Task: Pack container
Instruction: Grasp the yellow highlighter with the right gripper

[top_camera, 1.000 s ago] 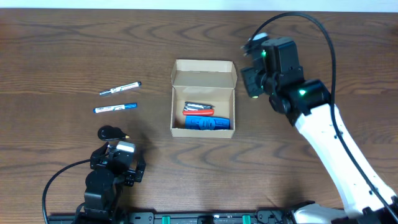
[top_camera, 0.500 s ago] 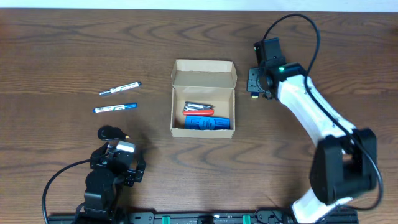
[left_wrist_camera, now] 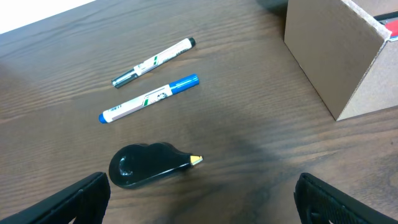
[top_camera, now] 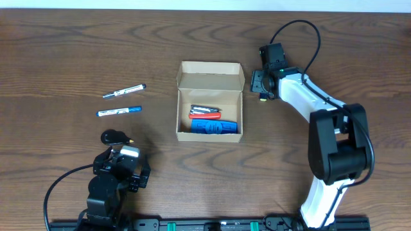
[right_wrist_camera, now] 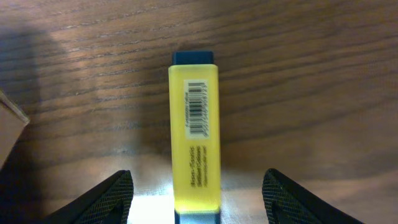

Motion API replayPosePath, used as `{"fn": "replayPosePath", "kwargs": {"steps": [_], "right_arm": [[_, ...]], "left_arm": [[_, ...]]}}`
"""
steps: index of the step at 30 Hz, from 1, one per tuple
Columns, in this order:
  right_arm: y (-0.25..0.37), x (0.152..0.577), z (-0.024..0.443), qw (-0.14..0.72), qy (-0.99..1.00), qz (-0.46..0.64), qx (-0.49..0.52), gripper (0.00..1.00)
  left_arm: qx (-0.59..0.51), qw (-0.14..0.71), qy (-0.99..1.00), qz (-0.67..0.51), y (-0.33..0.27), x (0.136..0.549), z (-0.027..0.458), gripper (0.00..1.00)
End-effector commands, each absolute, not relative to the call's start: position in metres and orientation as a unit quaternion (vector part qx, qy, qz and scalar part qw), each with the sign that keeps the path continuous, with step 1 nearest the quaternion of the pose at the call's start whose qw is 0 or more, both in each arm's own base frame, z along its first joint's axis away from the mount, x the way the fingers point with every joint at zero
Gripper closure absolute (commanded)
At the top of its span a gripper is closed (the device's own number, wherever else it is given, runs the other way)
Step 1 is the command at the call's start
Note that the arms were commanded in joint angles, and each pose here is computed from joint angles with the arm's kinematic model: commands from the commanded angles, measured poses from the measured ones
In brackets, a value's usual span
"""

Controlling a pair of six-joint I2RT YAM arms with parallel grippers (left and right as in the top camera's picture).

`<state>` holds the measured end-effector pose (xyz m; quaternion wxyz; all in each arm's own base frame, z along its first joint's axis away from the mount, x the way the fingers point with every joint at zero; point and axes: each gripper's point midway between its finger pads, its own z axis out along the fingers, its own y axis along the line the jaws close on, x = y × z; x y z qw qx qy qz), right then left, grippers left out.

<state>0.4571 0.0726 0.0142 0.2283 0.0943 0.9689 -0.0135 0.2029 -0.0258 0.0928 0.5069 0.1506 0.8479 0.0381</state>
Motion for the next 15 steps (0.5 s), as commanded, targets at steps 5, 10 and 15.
{"fn": "replayPosePath", "kwargs": {"steps": [5, 10, 15], "right_arm": [[0.073, 0.463, -0.008, 0.223, 0.969, -0.004, 0.103, 0.30], [0.073, 0.460, -0.021, 0.209, 0.973, 0.002, 0.103, 0.38], [0.073, 0.459, -0.023, 0.205, 0.973, 0.004, 0.103, 0.56]], "left_arm": [[0.157, 0.503, 0.848, 0.048, -0.024, 0.203, 0.089, 0.05], [0.157, 0.503, 0.848, 0.048, -0.024, 0.203, 0.089, 0.05], [0.157, 0.503, 0.848, 0.048, -0.024, 0.203, 0.089, 0.05]]}}
